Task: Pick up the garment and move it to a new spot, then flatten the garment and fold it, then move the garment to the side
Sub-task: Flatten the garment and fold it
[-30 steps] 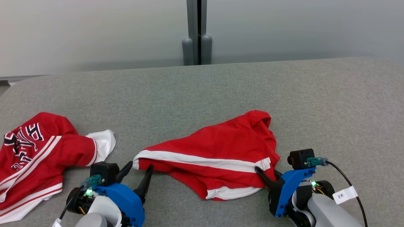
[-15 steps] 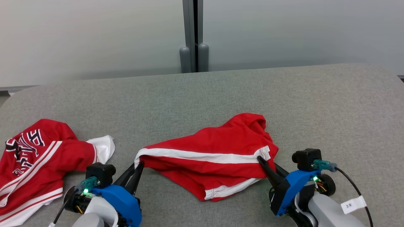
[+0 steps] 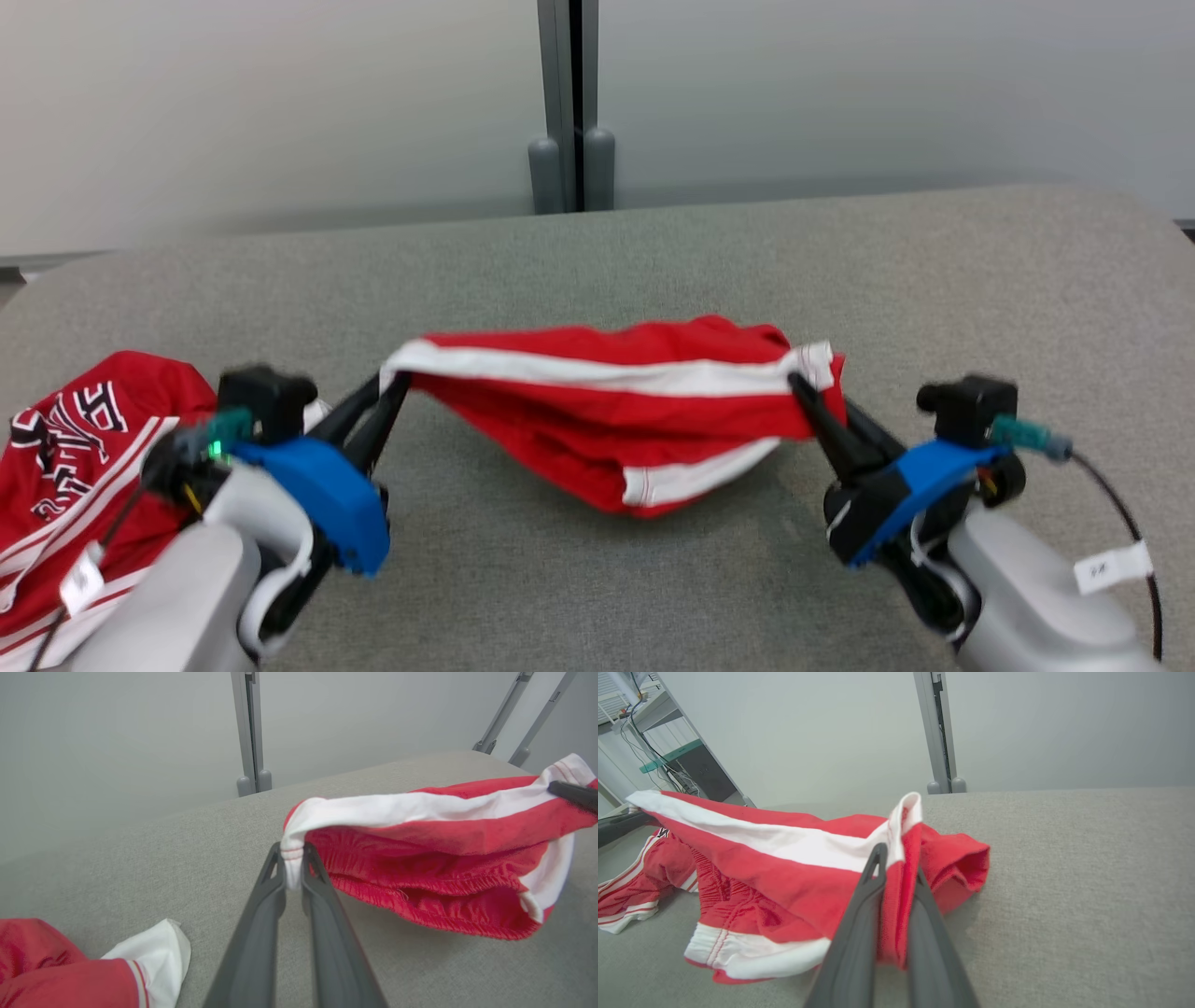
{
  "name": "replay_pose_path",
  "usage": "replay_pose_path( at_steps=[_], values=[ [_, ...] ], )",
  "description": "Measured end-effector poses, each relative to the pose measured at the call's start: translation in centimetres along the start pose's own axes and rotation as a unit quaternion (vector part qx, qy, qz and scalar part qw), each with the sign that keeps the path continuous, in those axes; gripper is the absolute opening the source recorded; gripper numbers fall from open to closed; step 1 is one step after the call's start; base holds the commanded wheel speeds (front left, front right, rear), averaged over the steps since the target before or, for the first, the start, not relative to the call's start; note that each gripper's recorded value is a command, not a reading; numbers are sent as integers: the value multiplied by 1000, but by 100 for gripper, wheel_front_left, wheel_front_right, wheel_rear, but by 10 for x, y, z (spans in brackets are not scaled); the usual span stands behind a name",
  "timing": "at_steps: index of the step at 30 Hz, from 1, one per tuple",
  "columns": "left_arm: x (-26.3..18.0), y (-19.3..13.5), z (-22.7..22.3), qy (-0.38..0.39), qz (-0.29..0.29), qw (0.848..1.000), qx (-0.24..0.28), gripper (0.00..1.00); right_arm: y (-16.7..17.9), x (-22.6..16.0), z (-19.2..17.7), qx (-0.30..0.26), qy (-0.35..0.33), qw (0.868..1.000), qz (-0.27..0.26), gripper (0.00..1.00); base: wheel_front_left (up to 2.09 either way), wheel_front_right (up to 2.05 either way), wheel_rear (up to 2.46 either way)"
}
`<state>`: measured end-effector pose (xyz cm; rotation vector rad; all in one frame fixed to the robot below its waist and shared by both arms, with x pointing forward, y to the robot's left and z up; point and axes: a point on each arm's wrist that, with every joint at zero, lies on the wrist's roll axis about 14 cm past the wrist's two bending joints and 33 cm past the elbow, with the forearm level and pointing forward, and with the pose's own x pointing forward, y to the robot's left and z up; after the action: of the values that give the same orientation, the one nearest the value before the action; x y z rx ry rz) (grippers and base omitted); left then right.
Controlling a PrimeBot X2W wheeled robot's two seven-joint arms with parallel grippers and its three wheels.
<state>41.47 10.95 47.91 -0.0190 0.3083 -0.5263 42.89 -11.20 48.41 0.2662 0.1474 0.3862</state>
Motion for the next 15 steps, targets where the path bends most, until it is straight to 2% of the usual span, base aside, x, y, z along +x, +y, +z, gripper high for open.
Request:
replay_pose_path(
  at_steps=[3, 6, 10, 11, 15],
  values=[
    [19, 4, 17, 11, -13, 1000, 6, 0, -6, 18, 13, -4, 6, 1000, 5, 0, 0, 0, 0],
    [46, 10, 22, 45, -26, 999, 6, 0, -15, 41, 18, 15, 27, 1000, 5, 0, 0, 0, 0],
    [90, 31, 29, 89, -27, 996, 8, 0, -33, 80, 32, 49, 55, 997, -2, 0, 0, 0, 0],
    [110, 42, 42, 87, -24, 996, 6, 0, -48, 99, 43, 38, 65, 997, -11, 0, 0, 0, 0],
    [149, 63, 70, 65, -12, 998, 12, 0, -57, 143, 81, 45, 27, 999, -8, 0, 0, 0, 0]
  ],
)
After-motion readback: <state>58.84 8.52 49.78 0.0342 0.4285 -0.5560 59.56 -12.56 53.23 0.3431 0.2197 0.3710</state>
